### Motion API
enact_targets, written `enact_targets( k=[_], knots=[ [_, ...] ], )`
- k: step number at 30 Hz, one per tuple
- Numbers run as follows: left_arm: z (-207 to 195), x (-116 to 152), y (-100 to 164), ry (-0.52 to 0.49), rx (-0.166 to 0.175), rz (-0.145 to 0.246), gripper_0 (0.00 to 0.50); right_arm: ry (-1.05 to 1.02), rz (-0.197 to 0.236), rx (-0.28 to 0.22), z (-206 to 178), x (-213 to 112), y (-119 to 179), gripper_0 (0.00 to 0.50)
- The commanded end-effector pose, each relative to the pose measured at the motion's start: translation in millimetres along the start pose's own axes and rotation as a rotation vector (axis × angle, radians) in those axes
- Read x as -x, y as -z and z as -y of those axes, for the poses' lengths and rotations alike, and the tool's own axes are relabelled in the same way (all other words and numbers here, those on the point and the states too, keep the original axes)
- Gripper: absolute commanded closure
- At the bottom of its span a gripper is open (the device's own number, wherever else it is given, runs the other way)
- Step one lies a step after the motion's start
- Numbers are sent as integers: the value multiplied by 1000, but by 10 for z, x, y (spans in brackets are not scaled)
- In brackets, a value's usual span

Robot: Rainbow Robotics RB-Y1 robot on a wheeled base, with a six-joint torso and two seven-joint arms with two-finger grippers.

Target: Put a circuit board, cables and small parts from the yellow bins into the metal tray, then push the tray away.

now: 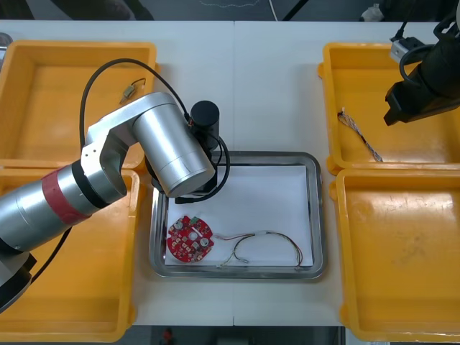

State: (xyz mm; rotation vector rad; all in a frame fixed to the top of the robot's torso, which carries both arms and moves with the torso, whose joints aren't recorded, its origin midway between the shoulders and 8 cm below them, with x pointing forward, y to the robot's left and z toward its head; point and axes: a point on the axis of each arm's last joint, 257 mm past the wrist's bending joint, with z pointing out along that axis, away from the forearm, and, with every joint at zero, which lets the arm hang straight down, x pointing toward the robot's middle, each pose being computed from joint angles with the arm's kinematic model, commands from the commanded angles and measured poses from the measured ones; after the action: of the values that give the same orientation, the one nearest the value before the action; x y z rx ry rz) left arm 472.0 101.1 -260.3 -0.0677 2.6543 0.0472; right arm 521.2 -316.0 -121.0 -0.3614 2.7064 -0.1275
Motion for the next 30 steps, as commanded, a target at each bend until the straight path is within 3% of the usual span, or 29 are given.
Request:
enact_targets(
  k=[1, 6, 8, 14, 21, 30],
  knots=[
    [178, -87, 211, -24, -33, 5, 0, 16, 71, -32, 252, 235, 173, 0],
    [129, 13, 549, -2, -64, 8, 0, 94, 93, -27, 273, 338, 42, 0],
    [99, 127, 722, 12, -94, 26, 0, 128, 93, -18, 279, 368, -21, 0],
    [-183, 472, 1060, 16, -140, 49, 0, 218, 96, -6, 201, 423, -208, 0],
    [-837, 890, 1340, -17, -137, 71, 0, 265, 104, -2, 76, 472, -404, 0],
    [-1479, 1321, 1321, -117, -135, 109, 0, 285, 102, 2, -53, 396, -723, 0]
  ],
)
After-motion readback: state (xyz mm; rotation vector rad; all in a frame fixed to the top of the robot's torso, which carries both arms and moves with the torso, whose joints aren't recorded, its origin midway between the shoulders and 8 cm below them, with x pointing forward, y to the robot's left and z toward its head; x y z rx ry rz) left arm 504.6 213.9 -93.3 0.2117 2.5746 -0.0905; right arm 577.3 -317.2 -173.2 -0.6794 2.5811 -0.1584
